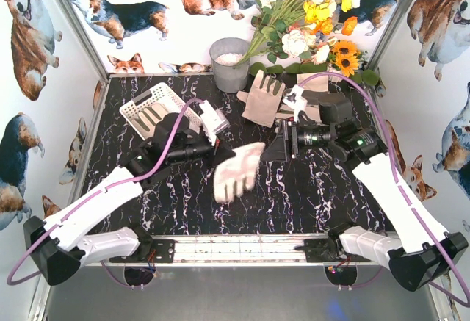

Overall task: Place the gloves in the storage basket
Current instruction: Place the glove at the center of the board.

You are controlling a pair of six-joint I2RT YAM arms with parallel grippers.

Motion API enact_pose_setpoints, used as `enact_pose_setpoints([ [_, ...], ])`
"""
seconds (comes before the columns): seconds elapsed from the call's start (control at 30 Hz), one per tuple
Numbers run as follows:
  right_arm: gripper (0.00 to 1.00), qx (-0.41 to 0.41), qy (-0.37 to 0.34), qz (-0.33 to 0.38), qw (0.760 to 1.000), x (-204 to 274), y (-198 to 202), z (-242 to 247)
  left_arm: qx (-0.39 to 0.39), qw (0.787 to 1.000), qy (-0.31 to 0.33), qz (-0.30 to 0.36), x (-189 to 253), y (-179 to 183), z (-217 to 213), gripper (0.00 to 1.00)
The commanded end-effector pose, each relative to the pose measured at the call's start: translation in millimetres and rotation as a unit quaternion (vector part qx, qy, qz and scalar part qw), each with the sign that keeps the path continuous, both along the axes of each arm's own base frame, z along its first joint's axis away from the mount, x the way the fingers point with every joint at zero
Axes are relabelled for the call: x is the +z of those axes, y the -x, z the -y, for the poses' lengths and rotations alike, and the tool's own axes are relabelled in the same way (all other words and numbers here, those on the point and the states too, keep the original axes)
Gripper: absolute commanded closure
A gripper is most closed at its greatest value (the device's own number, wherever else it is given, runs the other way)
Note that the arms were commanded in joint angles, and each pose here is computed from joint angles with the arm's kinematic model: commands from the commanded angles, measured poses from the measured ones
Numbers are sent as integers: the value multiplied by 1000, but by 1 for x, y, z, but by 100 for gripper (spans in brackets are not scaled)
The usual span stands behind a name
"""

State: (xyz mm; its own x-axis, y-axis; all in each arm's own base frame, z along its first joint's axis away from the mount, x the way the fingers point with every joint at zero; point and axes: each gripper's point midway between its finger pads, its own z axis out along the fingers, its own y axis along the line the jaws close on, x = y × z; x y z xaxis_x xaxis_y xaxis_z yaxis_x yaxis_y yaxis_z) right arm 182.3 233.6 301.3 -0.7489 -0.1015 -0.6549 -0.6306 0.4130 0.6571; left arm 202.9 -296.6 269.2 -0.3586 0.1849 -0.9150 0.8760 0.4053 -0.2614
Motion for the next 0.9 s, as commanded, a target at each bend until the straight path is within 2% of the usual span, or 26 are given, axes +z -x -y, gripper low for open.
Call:
enact_pose_setpoints([
  [0.0, 47, -86, 4, 44, 995, 6, -27, 15, 108, 983, -48, 140, 20, -45, -35, 100],
  [0.13, 47, -129, 3, 31, 991, -2, -36, 24, 154, 955, -62, 246, 43, -68, -53, 100],
  [0.23, 47, -154, 5, 23, 988, -8, -39, 30, 164, 944, -95, 269, 25, -78, -56, 100],
  [0.4, 52, -199, 16, 6, 980, -32, -47, 39, 126, 958, -112, 232, -46, -59, -20, 100],
  [0.5, 52, -216, 24, -18, 976, -47, -50, 41, 74, 966, -142, 204, -94, -25, 8, 100],
  [0.63, 50, -230, 36, -47, 971, -67, -50, 44, 14, 974, -164, 155, -132, 16, 26, 100],
  [0.8, 43, -227, 43, -106, 967, -101, -44, 40, -42, 972, -204, 105, -160, 58, 26, 100],
  [0.83, 42, -225, 44, -117, 966, -107, -43, 39, -48, 974, -207, 84, -164, 64, 25, 96],
  [0.87, 40, -222, 46, -124, 966, -113, -41, 38, -49, 974, -211, 63, -167, 69, 24, 75],
])
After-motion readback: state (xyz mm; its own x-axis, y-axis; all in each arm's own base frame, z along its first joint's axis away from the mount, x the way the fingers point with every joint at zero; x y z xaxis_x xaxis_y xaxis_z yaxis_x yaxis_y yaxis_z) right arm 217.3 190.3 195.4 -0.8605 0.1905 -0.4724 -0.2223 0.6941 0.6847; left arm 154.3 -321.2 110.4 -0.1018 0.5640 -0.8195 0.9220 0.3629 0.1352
